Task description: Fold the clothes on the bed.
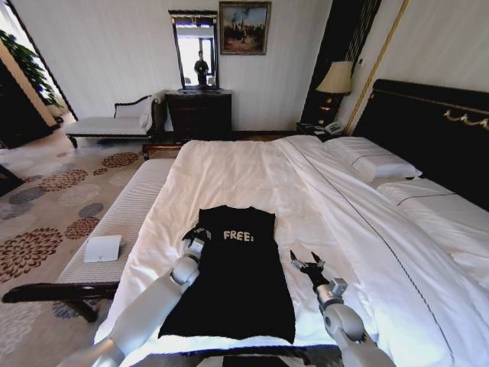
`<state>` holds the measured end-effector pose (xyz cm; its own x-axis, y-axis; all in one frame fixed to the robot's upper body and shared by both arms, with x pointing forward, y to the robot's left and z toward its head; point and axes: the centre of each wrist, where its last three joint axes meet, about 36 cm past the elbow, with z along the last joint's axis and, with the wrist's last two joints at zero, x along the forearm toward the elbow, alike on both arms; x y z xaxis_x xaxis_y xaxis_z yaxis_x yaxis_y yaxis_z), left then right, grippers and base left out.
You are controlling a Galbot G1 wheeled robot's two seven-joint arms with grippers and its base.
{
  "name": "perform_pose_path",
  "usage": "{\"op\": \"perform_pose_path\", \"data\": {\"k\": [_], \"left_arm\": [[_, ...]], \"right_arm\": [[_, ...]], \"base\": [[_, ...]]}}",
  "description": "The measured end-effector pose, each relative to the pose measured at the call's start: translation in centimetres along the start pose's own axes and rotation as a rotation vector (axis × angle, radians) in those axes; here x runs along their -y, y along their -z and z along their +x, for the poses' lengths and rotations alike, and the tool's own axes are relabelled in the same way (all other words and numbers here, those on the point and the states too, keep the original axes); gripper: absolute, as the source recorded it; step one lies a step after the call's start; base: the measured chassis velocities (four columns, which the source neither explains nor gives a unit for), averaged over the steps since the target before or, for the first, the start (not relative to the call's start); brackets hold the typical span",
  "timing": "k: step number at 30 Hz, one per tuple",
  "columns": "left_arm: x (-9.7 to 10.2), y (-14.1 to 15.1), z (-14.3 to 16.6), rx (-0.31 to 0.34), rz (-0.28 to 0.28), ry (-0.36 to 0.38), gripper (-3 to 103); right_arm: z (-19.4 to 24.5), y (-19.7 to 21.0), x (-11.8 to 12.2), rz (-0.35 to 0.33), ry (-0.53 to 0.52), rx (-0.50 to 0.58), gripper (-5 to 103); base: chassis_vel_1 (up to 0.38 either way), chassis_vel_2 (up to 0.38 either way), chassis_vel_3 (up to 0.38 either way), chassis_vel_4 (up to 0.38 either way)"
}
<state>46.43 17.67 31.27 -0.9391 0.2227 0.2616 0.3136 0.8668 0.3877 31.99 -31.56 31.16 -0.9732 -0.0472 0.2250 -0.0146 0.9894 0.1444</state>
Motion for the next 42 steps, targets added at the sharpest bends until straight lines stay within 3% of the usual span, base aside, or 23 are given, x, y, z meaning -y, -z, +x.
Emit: {"op": "perform_pose_path", "data": {"k": [8, 16, 17, 19, 23, 25, 29, 30, 34, 35, 37, 39, 42], "left_arm": [[3.7, -0.5, -1.2, -0.057, 0.047, 0.012, 0], [3.3, -0.8, -1.8, -0.088, 0.097, 0.063, -2], [3.3, -0.9, -1.8, -0.091, 0.101, 0.065, 3], [3.3, -0.8, -1.7, -0.091, 0.105, 0.067, 3], [3.0, 0.0, -0.8, -0.071, 0.14, 0.057, 24], [2.8, 0.2, -0.4, -0.064, 0.142, 0.052, 24], [1.3, 0.3, 1.2, -0.031, 0.138, 0.036, 46], [1.3, 0.3, 1.2, -0.031, 0.138, 0.036, 46], [-1.3, 1.0, 1.4, -0.012, 0.222, 0.078, 63], [-1.3, 1.0, 1.4, -0.012, 0.222, 0.078, 63], [-3.0, 1.7, 0.7, -0.024, 0.327, 0.11, 73], [-4.7, 2.6, -0.6, -0.059, 0.478, 0.128, 78], [-6.0, 2.7, -2.0, -0.078, 0.559, 0.141, 89]], "right_arm": [[-0.1, -0.1, -0.4, -0.01, 0.003, 0.003, 100], [0.3, -0.3, -0.1, -0.006, 0.002, 0.004, 100], [0.3, -0.4, -0.1, -0.006, 0.002, 0.003, 100], [0.3, -0.4, -0.1, -0.006, 0.003, 0.003, 100], [0.2, -0.5, -0.2, -0.007, 0.005, 0.004, 100], [0.2, -0.5, -0.2, -0.008, 0.005, 0.004, 100], [0.2, -0.5, -0.3, -0.011, 0.006, 0.004, 100], [0.2, -0.5, -0.3, -0.011, 0.006, 0.004, 100], [0.3, -0.6, -0.2, -0.012, 0.004, 0.004, 100], [0.3, -0.6, -0.2, -0.012, 0.004, 0.004, 100], [0.3, -0.6, -0.2, -0.01, 0.004, 0.002, 100], [0.3, -0.4, 0.0, 0.001, 0.007, 0.003, 100], [0.2, 0.0, 0.2, 0.006, 0.009, 0.007, 100]], "base": [[0.0, 0.0, 0.0, 0.0], [0.0, 0.0, 0.0, 0.0], [0.0, 0.0, 0.0, 0.0], [0.0, 0.0, 0.0, 0.0], [0.0, 0.0, 0.0, 0.0], [0.0, 0.0, 0.0, 0.0], [0.0, 0.0, 0.0, 0.0], [0.0, 0.0, 0.0, 0.0], [0.0, 0.0, 0.0, 0.0], [0.0, 0.0, 0.0, 0.0], [0.0, 0.0, 0.0, 0.0], [0.0, 0.0, 0.0, 0.0], [0.0, 0.0, 0.0, 0.0]]}}
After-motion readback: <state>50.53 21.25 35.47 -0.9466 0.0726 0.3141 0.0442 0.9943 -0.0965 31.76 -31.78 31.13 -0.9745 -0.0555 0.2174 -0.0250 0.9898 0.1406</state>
